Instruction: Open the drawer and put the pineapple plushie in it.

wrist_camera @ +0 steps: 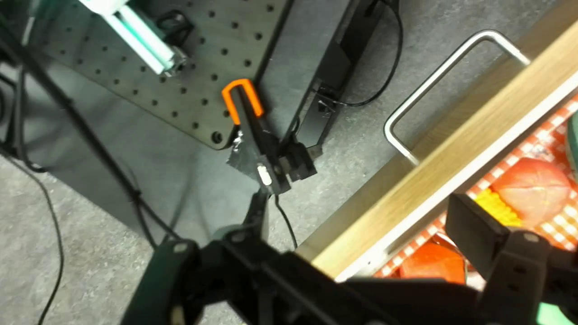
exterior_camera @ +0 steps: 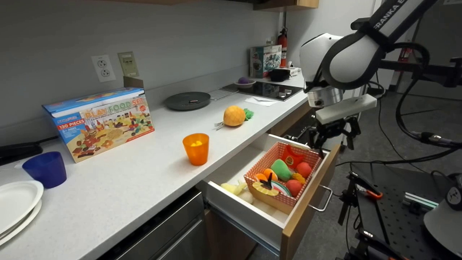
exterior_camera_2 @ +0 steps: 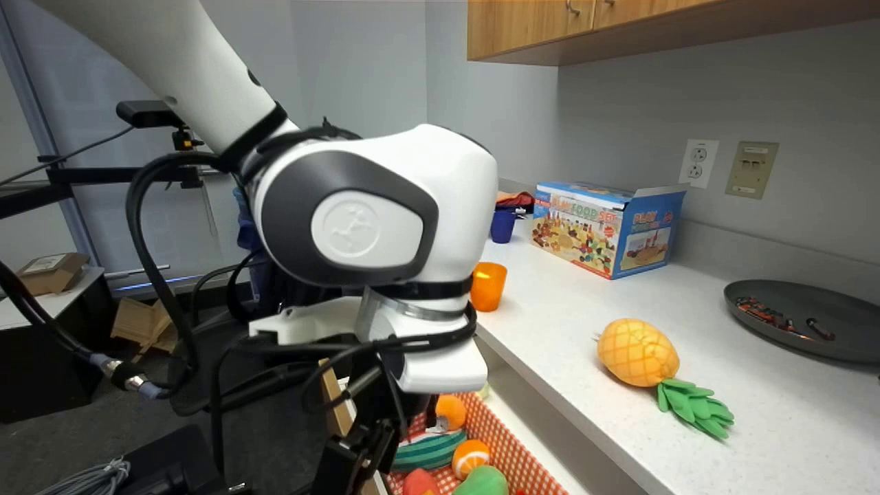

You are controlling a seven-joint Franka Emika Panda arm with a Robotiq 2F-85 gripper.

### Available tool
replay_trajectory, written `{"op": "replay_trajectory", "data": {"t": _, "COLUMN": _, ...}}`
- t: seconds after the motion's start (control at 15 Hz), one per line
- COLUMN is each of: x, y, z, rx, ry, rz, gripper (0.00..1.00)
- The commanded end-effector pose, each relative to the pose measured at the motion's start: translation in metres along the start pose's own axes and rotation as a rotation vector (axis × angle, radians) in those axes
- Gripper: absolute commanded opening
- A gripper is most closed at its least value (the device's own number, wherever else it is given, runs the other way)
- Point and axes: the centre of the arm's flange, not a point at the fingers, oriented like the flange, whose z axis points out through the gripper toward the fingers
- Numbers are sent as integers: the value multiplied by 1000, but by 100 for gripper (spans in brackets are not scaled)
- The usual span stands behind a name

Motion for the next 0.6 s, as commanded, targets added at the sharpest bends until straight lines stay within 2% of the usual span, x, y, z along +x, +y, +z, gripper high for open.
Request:
{"op": "replay_trajectory", "data": {"t": 0.0, "x": -17, "y": 20, "z": -59, "rx": -58, "ry": 104, "rz": -74, "gripper": 100}}
{"op": "replay_trajectory", "data": {"t": 0.33, "x": -4, "y": 8, "z": -91, "rx": -67, "ry": 326, "rz": -236, "gripper": 100}}
{"op": "replay_trajectory", "data": {"t": 0.4, "x": -11, "y": 4, "z": -81, "rx": -78, "ry": 265, "rz": -174, "gripper": 100}}
{"op": "replay_trajectory", "data": {"t": 0.53, "x": -10, "y": 2, "z": -83, "rx": -78, "ry": 270, "rz": -180, "gripper": 100}}
